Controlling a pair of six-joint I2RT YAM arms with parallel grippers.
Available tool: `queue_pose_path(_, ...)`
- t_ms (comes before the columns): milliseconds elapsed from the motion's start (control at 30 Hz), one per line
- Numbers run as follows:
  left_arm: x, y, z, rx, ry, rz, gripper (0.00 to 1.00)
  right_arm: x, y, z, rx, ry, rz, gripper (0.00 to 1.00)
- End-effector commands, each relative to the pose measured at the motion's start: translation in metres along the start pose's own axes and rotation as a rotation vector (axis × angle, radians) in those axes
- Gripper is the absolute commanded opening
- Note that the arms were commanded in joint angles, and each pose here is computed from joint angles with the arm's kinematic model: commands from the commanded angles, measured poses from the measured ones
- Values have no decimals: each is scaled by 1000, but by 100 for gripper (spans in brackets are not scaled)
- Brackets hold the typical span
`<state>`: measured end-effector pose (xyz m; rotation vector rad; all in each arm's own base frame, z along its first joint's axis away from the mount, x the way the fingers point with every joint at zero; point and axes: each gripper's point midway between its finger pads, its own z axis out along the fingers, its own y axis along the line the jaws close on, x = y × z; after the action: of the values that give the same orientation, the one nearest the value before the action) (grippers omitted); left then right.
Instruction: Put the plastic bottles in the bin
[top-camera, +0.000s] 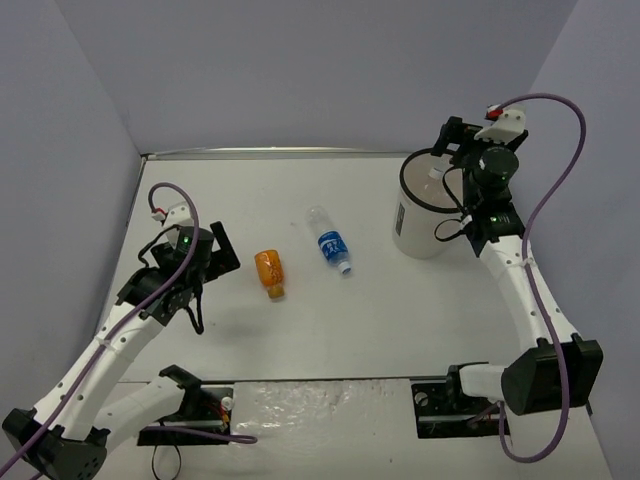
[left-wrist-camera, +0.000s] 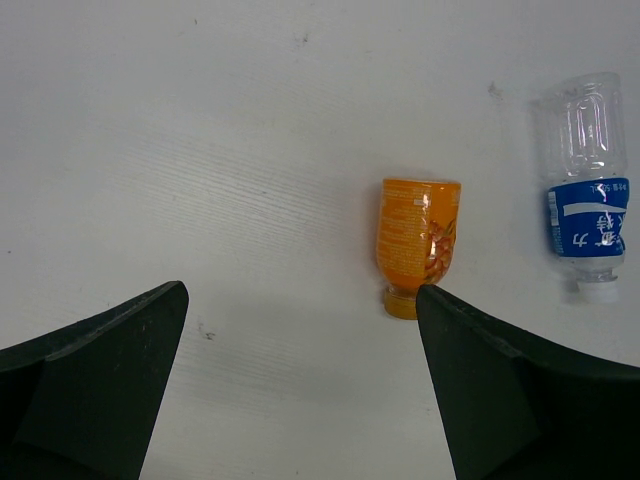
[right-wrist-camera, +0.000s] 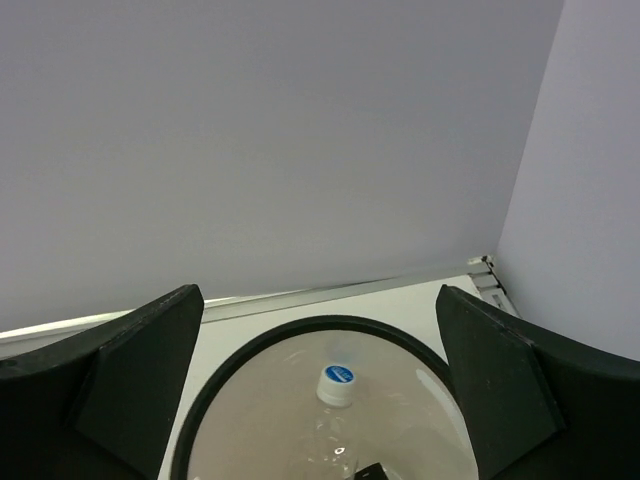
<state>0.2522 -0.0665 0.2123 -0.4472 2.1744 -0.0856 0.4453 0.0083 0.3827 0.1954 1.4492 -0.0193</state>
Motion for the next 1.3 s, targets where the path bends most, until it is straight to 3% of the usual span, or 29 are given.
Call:
queue_pose_path(0, -13, -2, -3, 1, -39, -30, 97, -69, 56, -32, -244, -81, 20, 100)
queue_pose_path(133, -13, -2, -2, -2, -32, -25, 97, -41, 123, -57, -374, 74, -88, 100)
queue_pose_path(200, -12, -3, -2, -1, -27, -24, 97, 1, 153, -65, -393, 199, -165, 100)
queue_pose_path(367, -9, 0, -2, -11, -22, -23, 97, 73, 199, -76, -457, 393, -158, 100)
queue_pose_path(633, -11, 1, 1, -19, -23, -19, 97, 230, 242, -63, -464, 711, -316, 100)
queue_pose_path(967, -11, 5, 4, -42, -26, -17, 97, 336, 251, -56, -421, 880, -355, 99)
queue_pose_path(1067, -11, 6, 4, -45, -27, -16, 97, 342, 249, -56, -406, 887, -358, 92)
queue_pose_path(1200, -12, 9, 3, -54, -32, -21, 97, 324, 251, -50, -382, 845, -335, 51)
queue_pose_path(1267, -12, 9, 1, -54, -35, -23, 97, 310, 251, -46, -369, 814, -317, 39)
